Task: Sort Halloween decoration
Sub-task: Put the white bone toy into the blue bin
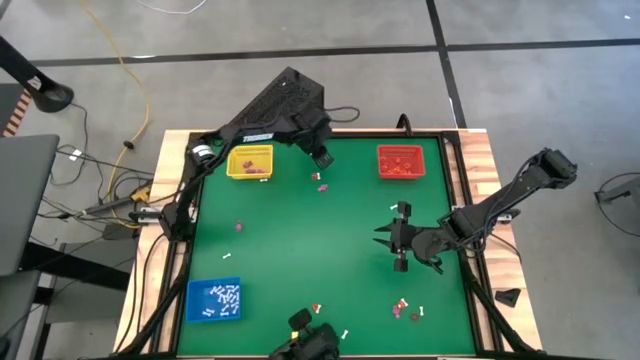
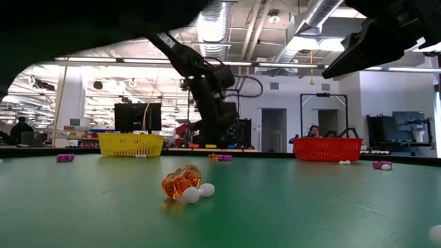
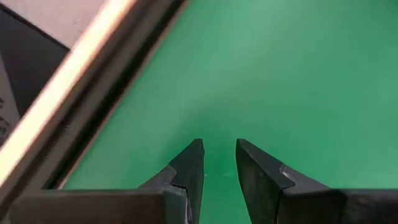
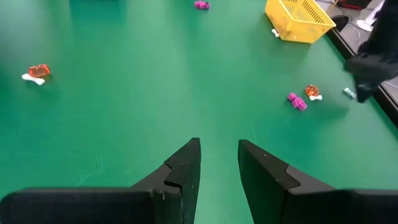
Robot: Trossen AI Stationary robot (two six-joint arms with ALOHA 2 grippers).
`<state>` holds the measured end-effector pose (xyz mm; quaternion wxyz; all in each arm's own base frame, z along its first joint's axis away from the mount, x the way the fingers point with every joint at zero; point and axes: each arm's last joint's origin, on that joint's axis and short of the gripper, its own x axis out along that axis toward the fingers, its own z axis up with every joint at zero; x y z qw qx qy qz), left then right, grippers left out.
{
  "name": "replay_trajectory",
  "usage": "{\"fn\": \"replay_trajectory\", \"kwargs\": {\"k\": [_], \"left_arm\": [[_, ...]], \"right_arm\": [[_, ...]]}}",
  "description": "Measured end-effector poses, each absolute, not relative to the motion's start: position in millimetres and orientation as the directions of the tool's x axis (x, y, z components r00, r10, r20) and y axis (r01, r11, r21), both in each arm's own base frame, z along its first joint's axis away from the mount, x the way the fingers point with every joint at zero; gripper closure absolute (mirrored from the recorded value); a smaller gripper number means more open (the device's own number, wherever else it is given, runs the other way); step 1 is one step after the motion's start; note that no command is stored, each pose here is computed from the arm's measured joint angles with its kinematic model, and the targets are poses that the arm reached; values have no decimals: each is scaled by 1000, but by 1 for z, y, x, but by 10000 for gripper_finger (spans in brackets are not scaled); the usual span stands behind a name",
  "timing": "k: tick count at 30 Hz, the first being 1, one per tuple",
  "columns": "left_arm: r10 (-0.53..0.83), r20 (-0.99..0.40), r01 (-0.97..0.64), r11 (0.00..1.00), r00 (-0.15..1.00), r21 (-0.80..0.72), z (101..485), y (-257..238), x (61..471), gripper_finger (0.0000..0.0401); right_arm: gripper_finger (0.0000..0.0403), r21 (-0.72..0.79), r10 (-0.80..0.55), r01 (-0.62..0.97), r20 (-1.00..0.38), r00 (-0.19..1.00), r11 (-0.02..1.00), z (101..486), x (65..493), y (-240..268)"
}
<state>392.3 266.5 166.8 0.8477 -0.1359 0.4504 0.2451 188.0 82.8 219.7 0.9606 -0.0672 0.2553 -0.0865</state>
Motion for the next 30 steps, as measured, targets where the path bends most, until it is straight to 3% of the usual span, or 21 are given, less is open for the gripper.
{"fn": "replay_trajectory", "kwargs": {"k": [7, 16, 30], "left_arm": [[346, -837, -551, 832, 423, 65, 170, 268, 393, 318], [297, -886, -561, 826, 356, 52, 161, 276, 379, 318], [270, -889, -512, 857, 369, 48, 158, 280, 375, 318]], "right_arm": [[265, -159, -200, 139, -493, 846, 978, 218, 186, 83], [265, -139, -201, 152, -495, 845, 979, 218, 186, 83], [265, -131, -199, 154, -489, 849, 979, 219, 187, 84]]}}
